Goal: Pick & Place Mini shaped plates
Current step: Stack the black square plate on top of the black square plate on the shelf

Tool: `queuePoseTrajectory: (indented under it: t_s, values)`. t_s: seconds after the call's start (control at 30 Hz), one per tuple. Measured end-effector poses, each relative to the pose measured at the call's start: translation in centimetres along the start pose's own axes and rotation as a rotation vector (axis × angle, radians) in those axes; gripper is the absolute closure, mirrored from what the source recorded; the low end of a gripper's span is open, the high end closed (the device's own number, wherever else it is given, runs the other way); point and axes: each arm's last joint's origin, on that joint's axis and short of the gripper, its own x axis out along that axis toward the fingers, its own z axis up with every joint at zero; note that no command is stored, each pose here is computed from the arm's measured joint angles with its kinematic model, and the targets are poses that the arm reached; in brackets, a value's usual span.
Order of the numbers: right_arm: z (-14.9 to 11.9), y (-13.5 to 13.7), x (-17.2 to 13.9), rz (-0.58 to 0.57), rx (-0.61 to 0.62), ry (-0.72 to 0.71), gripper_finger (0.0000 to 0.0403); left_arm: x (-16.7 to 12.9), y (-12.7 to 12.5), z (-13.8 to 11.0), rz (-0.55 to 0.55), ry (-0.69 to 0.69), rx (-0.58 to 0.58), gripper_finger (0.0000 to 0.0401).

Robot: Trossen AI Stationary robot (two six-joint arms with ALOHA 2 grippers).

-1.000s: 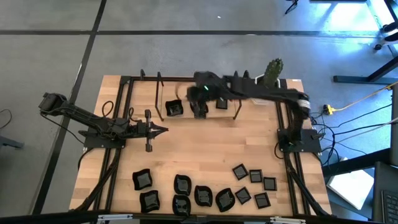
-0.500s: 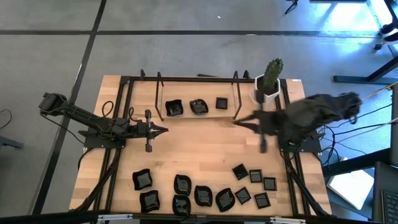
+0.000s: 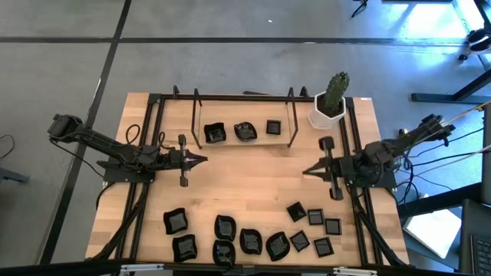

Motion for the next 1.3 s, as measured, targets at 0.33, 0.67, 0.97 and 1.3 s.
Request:
queuePoseTrajectory:
  t_s: [0.33, 0.67, 0.97, 1.3]
  values:
    - [-7.1, 1.6, -2.4, 0.024, 0.027, -0.136, 0.0391, 0.0, -0.1, 0.0, -0.028, -0.003, 0.016, 0.0397]
    - [-8.7, 1.3, -4.1, -0.061, 0.041, -0.12, 0.0395, 0.0, -0.1, -0.1, -0.028, 0.01, 0.043, 0.0398]
    - [-9.1, 1.4, -4.4, -0.036, 0.039, -0.07, 0.0398, 0.0, -0.1, -0.1, -0.028, 0.01, 0.03, 0.0392]
    - [-10.0, 1.7, -4.3, 0.0, 0.008, 0.016, 0.0399, 0.0, -0.1, -0.1, -0.027, 0.01, 0.031, 0.0399]
